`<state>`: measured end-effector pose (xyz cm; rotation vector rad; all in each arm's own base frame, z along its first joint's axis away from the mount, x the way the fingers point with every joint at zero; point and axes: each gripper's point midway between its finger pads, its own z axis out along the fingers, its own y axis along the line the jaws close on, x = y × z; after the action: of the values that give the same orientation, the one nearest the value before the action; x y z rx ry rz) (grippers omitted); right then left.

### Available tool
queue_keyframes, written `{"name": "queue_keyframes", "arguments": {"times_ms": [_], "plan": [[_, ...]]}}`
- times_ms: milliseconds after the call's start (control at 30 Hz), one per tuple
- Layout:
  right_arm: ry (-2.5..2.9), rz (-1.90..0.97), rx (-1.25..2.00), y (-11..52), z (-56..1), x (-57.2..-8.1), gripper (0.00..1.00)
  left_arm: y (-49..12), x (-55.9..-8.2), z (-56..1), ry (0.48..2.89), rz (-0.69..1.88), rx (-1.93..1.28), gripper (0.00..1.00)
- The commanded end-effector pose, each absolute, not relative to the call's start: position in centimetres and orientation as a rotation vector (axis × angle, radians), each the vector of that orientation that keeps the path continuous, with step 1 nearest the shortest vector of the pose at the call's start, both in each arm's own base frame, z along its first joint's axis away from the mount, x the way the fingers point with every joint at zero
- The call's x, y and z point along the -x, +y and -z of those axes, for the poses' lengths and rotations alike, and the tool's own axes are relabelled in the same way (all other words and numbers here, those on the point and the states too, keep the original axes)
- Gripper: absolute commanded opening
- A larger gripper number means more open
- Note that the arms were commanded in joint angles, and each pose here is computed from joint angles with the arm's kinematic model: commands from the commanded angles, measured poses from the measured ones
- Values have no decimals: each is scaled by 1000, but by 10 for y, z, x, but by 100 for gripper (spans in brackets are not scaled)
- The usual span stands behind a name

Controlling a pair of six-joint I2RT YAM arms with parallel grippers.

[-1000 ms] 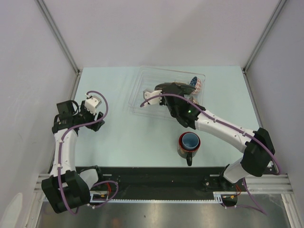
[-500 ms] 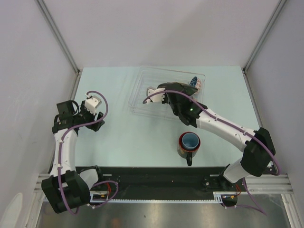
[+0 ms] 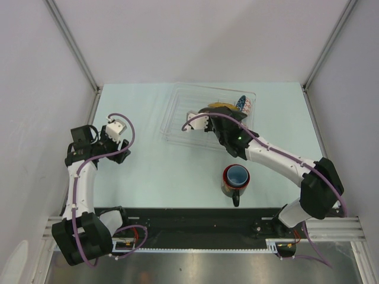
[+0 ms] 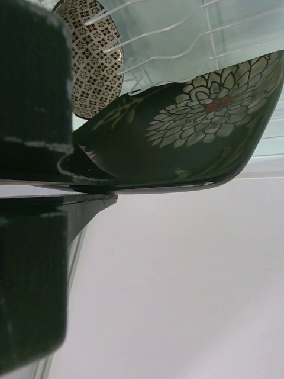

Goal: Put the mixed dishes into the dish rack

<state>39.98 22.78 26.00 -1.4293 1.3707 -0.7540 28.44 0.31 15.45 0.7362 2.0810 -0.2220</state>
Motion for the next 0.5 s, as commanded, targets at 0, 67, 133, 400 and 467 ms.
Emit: {"name": "queue_keyframes", "arguments": {"times_ms": [0,67,133,400,467], "plan": [[1342,734,1332,229,-281,-406,0,3,-289,-161,2050,227,-729,75],[1353,726,1361,232,-268,-407,0,3,-289,-162,2048,227,-726,75],[1361,721,1373,235,-259,-410,0,3,-289,-161,2050,226,-725,75],[1231,874,1389,241,-263,-417,0,5,-290,-160,2055,220,-728,75],[1187,910,1397,242,-266,-417,0,5,-291,-159,2057,221,-724,75]]}}
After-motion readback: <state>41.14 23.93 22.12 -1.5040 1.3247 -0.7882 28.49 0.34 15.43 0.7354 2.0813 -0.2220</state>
